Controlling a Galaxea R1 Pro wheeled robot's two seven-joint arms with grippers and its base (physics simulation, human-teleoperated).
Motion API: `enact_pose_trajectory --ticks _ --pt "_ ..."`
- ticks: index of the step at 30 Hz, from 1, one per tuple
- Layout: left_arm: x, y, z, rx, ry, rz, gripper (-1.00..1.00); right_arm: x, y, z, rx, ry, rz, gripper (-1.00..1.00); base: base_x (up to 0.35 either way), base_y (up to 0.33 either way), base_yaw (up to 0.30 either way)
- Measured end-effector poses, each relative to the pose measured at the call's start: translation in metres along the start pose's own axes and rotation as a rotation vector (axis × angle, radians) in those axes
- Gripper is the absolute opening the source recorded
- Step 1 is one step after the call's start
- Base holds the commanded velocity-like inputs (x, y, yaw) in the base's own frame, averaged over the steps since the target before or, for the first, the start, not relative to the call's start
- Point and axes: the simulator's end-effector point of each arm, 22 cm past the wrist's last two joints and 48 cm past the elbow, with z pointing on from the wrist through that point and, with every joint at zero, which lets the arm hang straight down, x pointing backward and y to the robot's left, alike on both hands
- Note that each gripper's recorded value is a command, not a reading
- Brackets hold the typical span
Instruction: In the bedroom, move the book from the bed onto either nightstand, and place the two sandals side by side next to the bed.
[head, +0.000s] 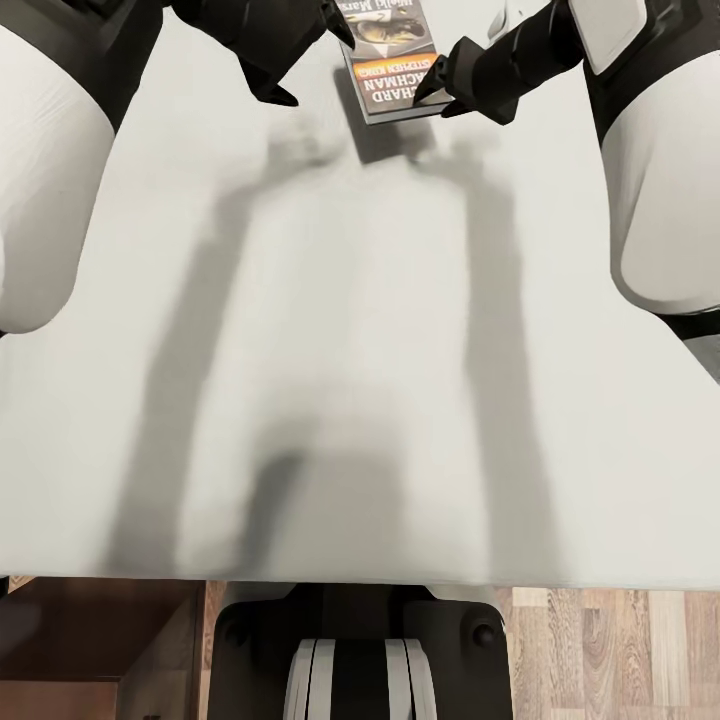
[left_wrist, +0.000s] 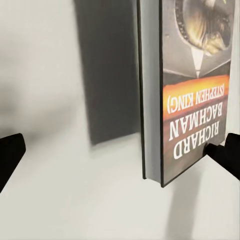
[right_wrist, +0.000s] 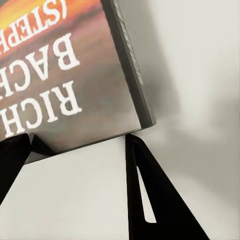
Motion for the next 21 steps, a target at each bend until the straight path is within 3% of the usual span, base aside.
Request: enact_pose_trajectory --ticks 21 --pt "-0.005 -0.023 -0.001 0.127 -0.025 -0.028 1.0 -0.003 0.017 -0.001 -0.068 -0.008 0.034 -1.0 0.0 0.0 0.0"
